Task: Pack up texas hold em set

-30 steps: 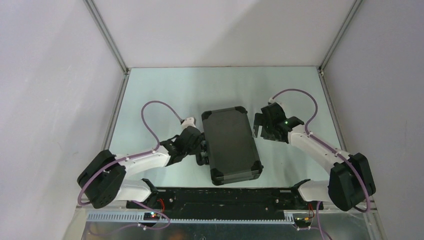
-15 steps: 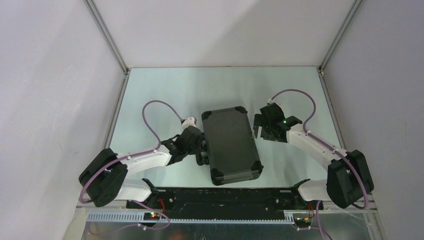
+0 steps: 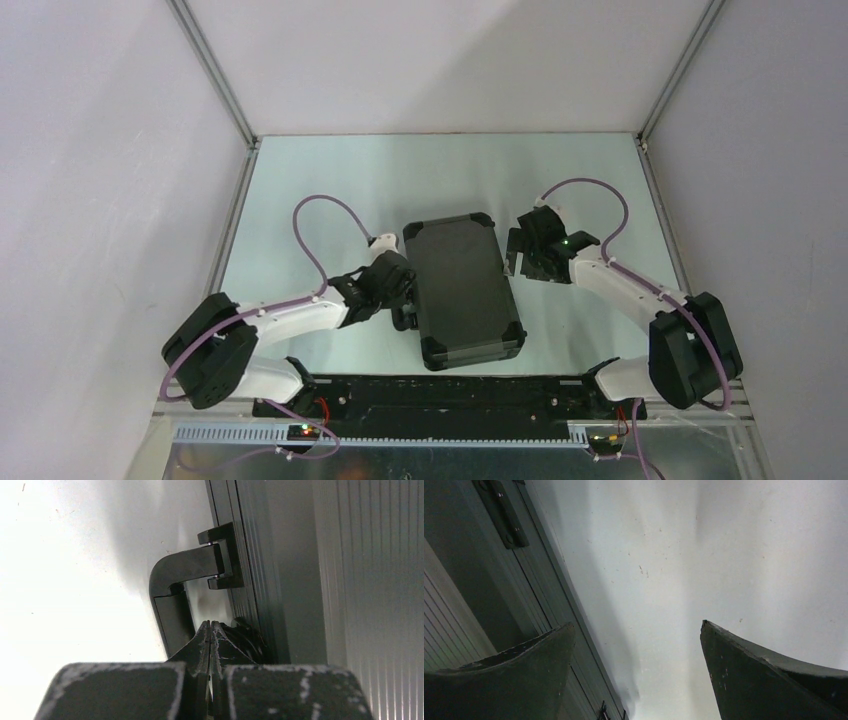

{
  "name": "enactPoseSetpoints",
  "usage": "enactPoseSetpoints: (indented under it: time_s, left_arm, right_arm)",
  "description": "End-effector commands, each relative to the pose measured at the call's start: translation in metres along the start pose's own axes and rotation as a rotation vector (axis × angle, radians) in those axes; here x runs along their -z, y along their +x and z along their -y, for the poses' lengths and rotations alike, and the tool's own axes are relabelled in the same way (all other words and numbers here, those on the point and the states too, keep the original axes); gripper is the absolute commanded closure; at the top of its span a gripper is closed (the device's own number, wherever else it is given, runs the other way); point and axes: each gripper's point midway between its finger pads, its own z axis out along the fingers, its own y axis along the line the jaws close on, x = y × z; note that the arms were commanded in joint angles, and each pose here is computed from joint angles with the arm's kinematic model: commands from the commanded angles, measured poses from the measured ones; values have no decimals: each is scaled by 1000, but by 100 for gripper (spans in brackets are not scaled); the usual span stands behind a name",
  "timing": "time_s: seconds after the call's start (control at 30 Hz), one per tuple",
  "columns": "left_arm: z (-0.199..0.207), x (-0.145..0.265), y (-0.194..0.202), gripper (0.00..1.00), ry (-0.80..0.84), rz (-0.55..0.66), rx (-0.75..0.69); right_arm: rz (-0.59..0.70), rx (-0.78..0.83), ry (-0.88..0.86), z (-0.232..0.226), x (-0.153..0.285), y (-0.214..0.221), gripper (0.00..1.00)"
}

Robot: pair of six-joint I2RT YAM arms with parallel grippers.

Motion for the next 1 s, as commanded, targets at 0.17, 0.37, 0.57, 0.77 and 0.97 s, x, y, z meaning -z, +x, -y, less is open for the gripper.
enactPoseSetpoints:
  time_s: [0.17, 0.37, 0.57, 0.77, 0.97]
  left_arm:
    - [5, 2, 32, 100, 6, -127, -66]
    - [3, 0, 37, 100, -14, -152, -88]
    - [2, -6, 56, 100, -28, -215, -109]
    - [3, -9, 63, 100, -34, -226, -109]
    - [16, -12, 65, 100, 28, -239, -101]
  right_arm:
    - [-37, 31, -77, -22, -4, 10, 1]
    - [-45, 34, -75, -23, -7, 12, 1]
    - [-58, 38, -78, -27, -12, 16, 0]
    - [-71, 47, -74, -30, -16, 21, 1]
    - [-79, 52, -74, -31, -16, 23, 0]
